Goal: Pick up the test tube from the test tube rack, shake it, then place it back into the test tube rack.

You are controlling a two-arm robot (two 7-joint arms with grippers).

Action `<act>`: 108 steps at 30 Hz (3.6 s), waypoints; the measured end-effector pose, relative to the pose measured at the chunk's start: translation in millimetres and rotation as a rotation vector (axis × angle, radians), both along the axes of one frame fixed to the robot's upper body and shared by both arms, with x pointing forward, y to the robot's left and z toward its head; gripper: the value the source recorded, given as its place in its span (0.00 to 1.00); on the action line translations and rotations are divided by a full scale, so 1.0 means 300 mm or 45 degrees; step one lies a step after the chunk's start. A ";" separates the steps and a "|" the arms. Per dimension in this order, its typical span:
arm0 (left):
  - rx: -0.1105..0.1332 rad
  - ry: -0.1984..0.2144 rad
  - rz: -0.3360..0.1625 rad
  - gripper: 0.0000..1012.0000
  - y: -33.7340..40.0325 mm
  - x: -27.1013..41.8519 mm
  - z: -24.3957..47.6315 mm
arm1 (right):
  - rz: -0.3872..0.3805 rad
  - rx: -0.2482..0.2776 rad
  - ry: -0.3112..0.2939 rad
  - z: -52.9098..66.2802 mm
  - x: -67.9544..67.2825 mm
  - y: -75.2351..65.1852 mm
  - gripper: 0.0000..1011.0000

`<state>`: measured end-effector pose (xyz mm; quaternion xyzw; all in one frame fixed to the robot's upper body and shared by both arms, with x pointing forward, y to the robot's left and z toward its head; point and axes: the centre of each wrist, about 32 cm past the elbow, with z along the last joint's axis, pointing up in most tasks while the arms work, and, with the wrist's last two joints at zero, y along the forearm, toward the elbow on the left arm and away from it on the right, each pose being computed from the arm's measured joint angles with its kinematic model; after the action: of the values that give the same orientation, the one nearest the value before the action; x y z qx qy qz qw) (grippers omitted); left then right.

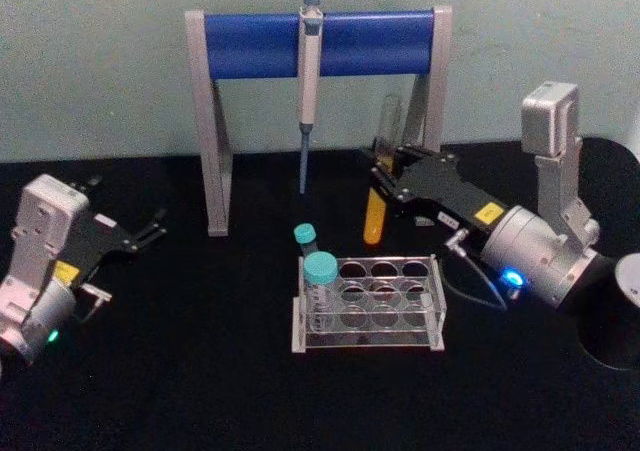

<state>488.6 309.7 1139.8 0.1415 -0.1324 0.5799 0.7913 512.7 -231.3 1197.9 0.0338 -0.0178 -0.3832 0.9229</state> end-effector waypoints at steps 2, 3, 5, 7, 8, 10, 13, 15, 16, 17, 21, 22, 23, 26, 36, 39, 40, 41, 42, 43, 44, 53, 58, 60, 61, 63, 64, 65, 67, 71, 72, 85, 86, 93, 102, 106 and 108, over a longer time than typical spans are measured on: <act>0.000 0.000 0.000 0.99 0.000 0.000 0.000 | -0.024 -0.004 -0.008 0.002 0.004 -0.009 0.22; 0.000 0.000 0.000 0.99 0.000 0.000 0.000 | -0.033 -0.005 -0.010 0.004 0.005 -0.012 0.22; 0.000 0.000 0.000 0.99 0.000 0.000 0.000 | -0.049 -0.010 -0.013 0.005 0.005 -0.021 0.22; 0.000 0.000 0.000 0.99 0.000 0.000 0.000 | -0.071 -0.017 -0.018 0.007 0.001 -0.033 0.22; 0.000 0.000 0.000 0.99 0.000 0.000 0.000 | -0.078 -0.019 -0.019 0.007 -0.001 -0.037 0.22; 0.000 0.000 0.000 0.99 0.000 0.000 0.000 | -0.095 -0.025 -0.020 0.008 -0.006 -0.048 0.22; 0.000 0.000 0.000 0.99 0.000 0.000 0.000 | -0.108 -0.029 -0.020 0.009 -0.012 -0.057 0.22; 0.000 0.000 0.000 0.99 0.000 0.000 0.000 | -0.111 -0.030 -0.018 0.009 -0.014 -0.059 0.22; 0.000 0.000 0.000 0.99 0.000 0.000 0.000 | -0.112 -0.031 -0.018 0.009 -0.015 -0.059 0.22; 0.000 0.000 0.000 0.99 0.000 0.000 0.000 | -0.113 -0.032 -0.018 0.009 -0.016 -0.061 0.22; 0.000 0.000 0.000 0.99 0.000 0.000 0.000 | -0.115 -0.032 -0.017 0.009 -0.016 -0.061 0.22; 0.000 0.000 0.000 0.99 0.000 0.000 0.000 | -0.115 -0.031 -0.017 0.009 -0.016 -0.060 0.22; 0.000 0.000 0.000 0.99 0.000 0.000 0.000 | -0.115 -0.031 -0.017 0.009 -0.016 -0.060 0.22; 0.000 0.000 0.000 0.99 0.000 0.000 0.000 | -0.116 -0.033 -0.016 0.008 -0.017 -0.060 0.22; 0.000 0.000 0.000 0.99 0.000 0.000 0.000 | -0.114 -0.036 -0.018 0.010 -0.018 -0.058 0.22; 0.000 0.000 0.000 0.99 0.000 0.000 0.000 | -0.111 -0.036 -0.020 0.011 -0.019 -0.057 0.22; 0.000 0.000 0.000 0.99 0.000 0.000 0.000 | -0.110 -0.036 -0.021 0.012 -0.020 -0.057 0.22; 0.000 0.000 0.000 0.99 0.000 0.000 0.000 | -0.110 -0.036 -0.022 0.012 -0.020 -0.057 0.22; 0.000 0.000 0.000 0.99 0.000 0.000 0.000 | -0.110 -0.036 -0.022 0.012 -0.020 -0.057 0.22; 0.000 0.000 0.000 0.99 0.000 0.000 0.000 | -0.109 -0.036 -0.023 0.012 -0.020 -0.057 0.22; 0.000 0.000 0.000 0.99 0.000 0.000 0.000 | -0.110 -0.036 -0.022 0.012 -0.021 -0.058 0.22; 0.000 0.000 0.000 0.99 0.000 0.000 0.000 | -0.104 -0.039 -0.026 0.013 -0.028 -0.060 0.22; 0.000 0.000 0.000 0.99 0.000 0.000 0.000 | -0.095 -0.043 -0.029 0.014 -0.043 -0.062 0.22; 0.000 0.000 0.000 0.99 0.000 0.000 0.000 | -0.093 -0.045 -0.028 0.014 -0.049 -0.063 0.22; 0.000 0.000 0.000 0.99 0.000 0.000 0.000 | -0.092 -0.045 -0.026 0.014 -0.057 -0.065 0.22; 0.000 0.000 0.000 0.99 0.000 0.000 0.000 | -0.091 -0.045 -0.024 0.014 -0.063 -0.067 0.22; 0.000 0.000 0.000 0.99 0.000 0.000 0.000 | -0.091 -0.046 -0.021 0.013 -0.072 -0.070 0.22; 0.000 0.000 0.000 0.99 0.000 0.000 0.000 | -0.091 -0.046 -0.019 0.012 -0.075 -0.071 0.22; 0.000 0.000 0.000 0.99 0.000 0.000 0.000 | -0.093 -0.047 -0.012 0.010 -0.087 -0.076 0.22; 0.000 0.000 0.000 0.99 0.000 0.000 0.000 | -0.097 -0.049 -0.001 0.006 -0.104 -0.082 0.22; 0.000 0.000 0.000 0.99 0.000 0.000 0.000 | -0.097 -0.049 0.002 0.005 -0.107 -0.084 0.22; 0.000 0.000 0.000 0.99 0.000 0.000 0.000 | -0.114 -0.063 0.043 -0.018 -0.137 -0.088 0.22; 0.000 0.000 0.000 0.99 0.000 0.000 0.000 | -0.115 -0.065 0.045 -0.020 -0.137 -0.087 0.22; 0.000 0.000 0.000 0.99 0.000 0.000 0.000 | -0.126 -0.077 0.053 -0.026 -0.136 -0.084 0.22; 0.000 0.000 0.000 0.99 0.000 0.000 0.000 | -0.135 -0.086 0.059 -0.033 -0.133 -0.082 0.22; 0.000 0.000 0.000 0.99 0.000 0.000 0.000 | -0.139 -0.089 0.061 -0.036 -0.127 -0.083 0.22; 0.000 0.000 0.000 0.99 0.000 0.000 0.000 | -0.141 -0.091 0.061 -0.038 -0.124 -0.084 0.22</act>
<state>488.6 309.7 1139.8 0.1415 -0.1324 0.5799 0.7913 475.4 -256.4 1186.4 -0.0095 -0.0112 -0.4336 0.9010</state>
